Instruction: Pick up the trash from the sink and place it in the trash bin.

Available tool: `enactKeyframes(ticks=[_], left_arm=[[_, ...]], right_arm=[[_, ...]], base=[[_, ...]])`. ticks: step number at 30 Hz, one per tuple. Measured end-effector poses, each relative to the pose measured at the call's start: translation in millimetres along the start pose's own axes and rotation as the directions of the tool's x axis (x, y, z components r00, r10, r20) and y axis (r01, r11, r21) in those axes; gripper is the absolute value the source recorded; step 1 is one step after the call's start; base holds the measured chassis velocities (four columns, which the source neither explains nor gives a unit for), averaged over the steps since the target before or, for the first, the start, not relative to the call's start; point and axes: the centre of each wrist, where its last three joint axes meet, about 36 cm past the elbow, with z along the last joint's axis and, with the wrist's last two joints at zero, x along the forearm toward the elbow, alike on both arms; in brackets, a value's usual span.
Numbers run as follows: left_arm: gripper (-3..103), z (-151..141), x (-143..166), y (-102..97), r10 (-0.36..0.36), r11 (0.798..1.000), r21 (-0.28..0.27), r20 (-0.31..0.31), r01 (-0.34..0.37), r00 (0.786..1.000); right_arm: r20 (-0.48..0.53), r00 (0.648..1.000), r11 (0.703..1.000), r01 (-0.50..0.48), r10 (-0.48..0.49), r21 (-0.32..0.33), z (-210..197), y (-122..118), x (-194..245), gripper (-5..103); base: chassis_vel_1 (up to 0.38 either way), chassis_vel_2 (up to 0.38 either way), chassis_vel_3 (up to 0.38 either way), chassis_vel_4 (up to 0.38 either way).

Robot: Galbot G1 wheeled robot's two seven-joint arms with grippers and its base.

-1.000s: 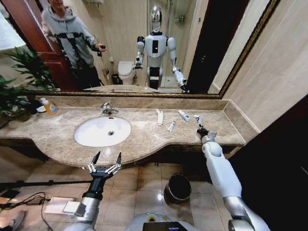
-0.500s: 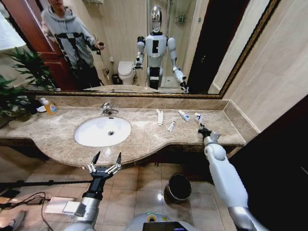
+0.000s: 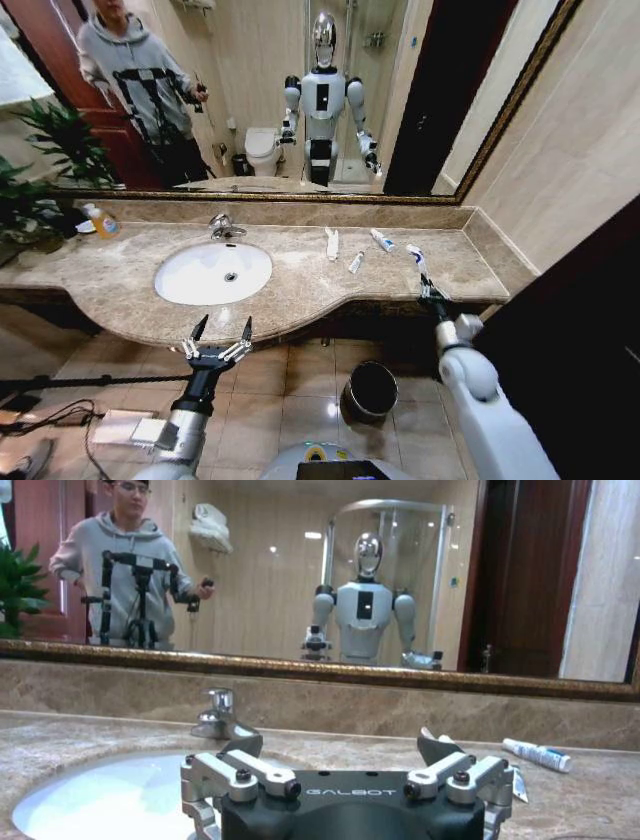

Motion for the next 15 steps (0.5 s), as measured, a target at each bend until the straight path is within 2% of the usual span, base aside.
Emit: enactKeyframes(ticks=[6, 8, 15], left_arm=[[100, 0, 0, 0.0, 0.000, 1.000, 0.000, 0.000, 0.000, 1.000], [100, 0, 0, 0.0, 0.000, 1.000, 0.000, 0.000, 0.000, 1.000], [100, 0, 0, 0.0, 0.000, 1.000, 0.000, 0.000, 0.000, 1.000]], right_arm=[[-0.002, 1.000, 0.999, -0.022, 0.022, 0.041, 36, -1, 52, 0], [-0.045, 0.998, 0.998, -0.048, 0.050, 0.036, 56, 1, 86, 0], [-0.107, 0.991, 0.996, -0.081, 0.083, 0.024, 95, 10, 137, 0]], base=[[0.000, 0.000, 0.000, 0.000], [0.000, 0.000, 0.000, 0.000], [0.000, 0.000, 0.000, 0.000]])
